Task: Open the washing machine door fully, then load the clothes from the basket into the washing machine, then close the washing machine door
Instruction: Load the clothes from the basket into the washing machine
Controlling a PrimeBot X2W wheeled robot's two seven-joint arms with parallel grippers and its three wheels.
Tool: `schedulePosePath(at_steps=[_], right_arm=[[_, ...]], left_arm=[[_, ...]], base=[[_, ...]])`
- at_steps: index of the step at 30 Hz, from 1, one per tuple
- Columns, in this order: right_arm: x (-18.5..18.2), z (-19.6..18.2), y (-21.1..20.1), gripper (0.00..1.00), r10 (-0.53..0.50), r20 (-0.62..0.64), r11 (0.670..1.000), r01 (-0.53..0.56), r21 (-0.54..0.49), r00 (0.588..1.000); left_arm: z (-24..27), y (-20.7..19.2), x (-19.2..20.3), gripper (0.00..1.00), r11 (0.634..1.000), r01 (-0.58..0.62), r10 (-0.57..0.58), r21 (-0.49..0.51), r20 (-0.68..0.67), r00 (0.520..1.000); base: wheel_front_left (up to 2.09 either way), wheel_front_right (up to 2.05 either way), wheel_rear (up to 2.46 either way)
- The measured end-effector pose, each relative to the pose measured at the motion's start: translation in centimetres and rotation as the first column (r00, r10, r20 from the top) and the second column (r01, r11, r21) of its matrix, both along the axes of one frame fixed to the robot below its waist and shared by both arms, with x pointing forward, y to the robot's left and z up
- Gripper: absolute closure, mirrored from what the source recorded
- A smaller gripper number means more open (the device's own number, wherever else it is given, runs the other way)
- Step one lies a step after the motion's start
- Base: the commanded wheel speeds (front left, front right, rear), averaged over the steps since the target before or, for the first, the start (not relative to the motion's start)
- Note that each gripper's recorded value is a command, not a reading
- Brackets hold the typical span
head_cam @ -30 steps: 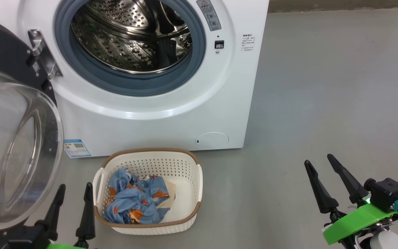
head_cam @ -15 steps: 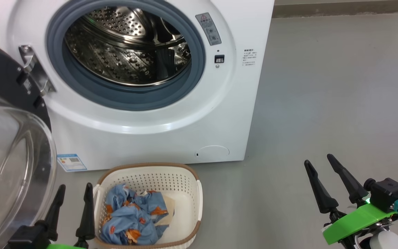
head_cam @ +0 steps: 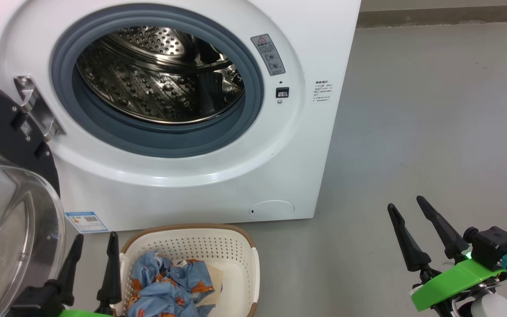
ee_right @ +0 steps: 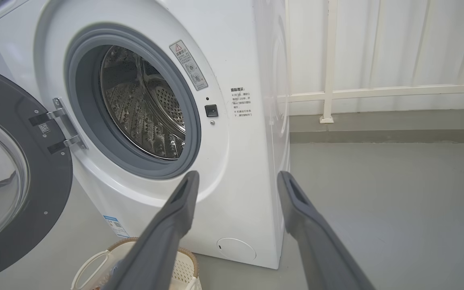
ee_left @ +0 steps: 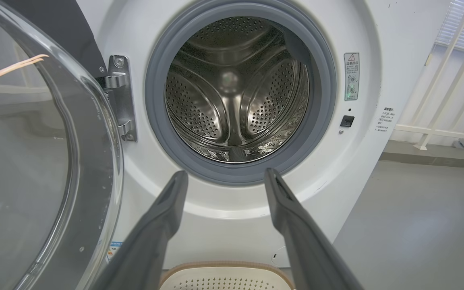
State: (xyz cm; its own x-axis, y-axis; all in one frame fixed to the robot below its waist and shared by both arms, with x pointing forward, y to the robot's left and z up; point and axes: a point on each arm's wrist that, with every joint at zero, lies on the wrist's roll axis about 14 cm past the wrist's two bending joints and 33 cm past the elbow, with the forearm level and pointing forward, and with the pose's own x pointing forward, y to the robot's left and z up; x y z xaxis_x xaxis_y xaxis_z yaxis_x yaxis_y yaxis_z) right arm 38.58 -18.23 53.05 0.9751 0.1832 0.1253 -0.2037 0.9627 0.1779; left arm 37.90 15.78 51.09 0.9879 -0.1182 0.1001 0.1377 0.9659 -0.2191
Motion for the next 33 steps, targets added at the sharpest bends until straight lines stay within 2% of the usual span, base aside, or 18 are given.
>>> schedulePosePath(at_steps=[33], right_arm=[[0.34,-0.69,0.06,0.00,0.002,-0.020,1.000,-0.002,0.000,1.000]], left_arm=[[-0.67,-0.06,0.22,0.00,1.000,0.000,0.000,-0.002,-0.019,1.000]], base=[[0.00,0.00,0.00]])
